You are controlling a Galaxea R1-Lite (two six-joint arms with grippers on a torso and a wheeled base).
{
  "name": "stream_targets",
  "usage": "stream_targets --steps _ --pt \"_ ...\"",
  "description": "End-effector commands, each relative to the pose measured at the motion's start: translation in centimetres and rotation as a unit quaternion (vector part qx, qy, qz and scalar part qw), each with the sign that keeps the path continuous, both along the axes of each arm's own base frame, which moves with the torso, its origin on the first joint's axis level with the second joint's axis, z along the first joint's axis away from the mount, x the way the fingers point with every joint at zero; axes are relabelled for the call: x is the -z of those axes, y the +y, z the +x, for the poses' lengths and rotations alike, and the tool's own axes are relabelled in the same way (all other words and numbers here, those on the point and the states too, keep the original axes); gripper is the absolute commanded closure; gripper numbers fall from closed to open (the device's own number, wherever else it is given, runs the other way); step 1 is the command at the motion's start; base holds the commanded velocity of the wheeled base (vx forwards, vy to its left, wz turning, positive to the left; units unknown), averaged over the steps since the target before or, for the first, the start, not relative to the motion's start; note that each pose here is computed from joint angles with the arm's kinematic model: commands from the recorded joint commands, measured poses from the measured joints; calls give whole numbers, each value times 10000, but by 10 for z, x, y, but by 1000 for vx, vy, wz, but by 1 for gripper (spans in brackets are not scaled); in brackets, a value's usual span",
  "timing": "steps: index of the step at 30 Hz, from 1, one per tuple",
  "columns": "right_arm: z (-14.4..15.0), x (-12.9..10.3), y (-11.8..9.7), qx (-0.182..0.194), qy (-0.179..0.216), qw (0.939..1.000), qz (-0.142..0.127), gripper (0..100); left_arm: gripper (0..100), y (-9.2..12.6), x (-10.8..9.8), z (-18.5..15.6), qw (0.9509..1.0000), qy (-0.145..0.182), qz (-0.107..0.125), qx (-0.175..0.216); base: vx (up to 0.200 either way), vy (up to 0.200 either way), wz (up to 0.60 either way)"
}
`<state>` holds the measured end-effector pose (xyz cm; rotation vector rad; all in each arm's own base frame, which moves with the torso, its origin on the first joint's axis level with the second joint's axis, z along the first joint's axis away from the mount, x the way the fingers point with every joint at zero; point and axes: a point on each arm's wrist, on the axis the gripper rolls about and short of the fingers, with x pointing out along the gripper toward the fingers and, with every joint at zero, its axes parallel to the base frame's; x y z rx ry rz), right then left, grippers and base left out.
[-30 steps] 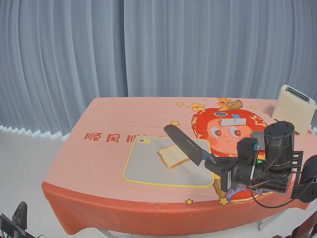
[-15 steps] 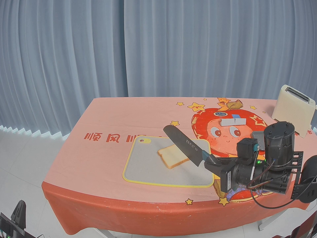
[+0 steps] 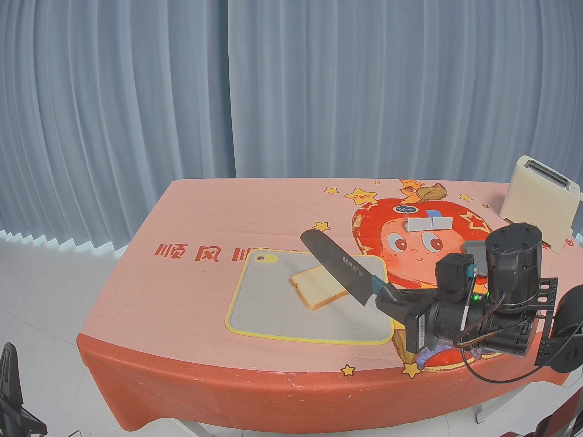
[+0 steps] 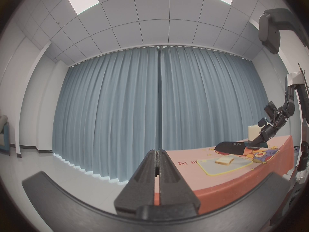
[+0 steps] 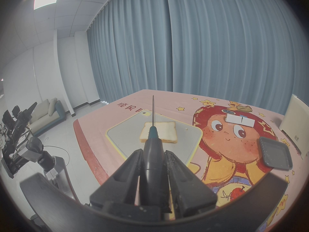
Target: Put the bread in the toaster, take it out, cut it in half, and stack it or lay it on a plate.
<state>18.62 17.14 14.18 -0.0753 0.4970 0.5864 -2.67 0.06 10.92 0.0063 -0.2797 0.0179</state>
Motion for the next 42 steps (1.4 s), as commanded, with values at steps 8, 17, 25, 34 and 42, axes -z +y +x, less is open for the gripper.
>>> stream_targets --steps 8,17,25,34,42 --pt "-1 0 1 -24 -3 10000 3 100 100 0 9 3 9996 287 14 3 0 0 0" --pt "-2 -1 0 -32 -19 10000 19 100 100 0 9 3 9996 278 -38 17 0 0 0" --pt "-5 -5 -1 -50 -74 9999 61 100 100 0 -2 0 9996 -259 -52 31 0 0 0" --pt "-7 -7 -1 -82 -103 9999 85 100 100 -1 -4 -1 9994 -350 2 -12 0 0 0" --pt "-7 -7 -1 -82 -103 9999 85 100 100 -1 -5 3 9998 -196 44 62 0 0 0"
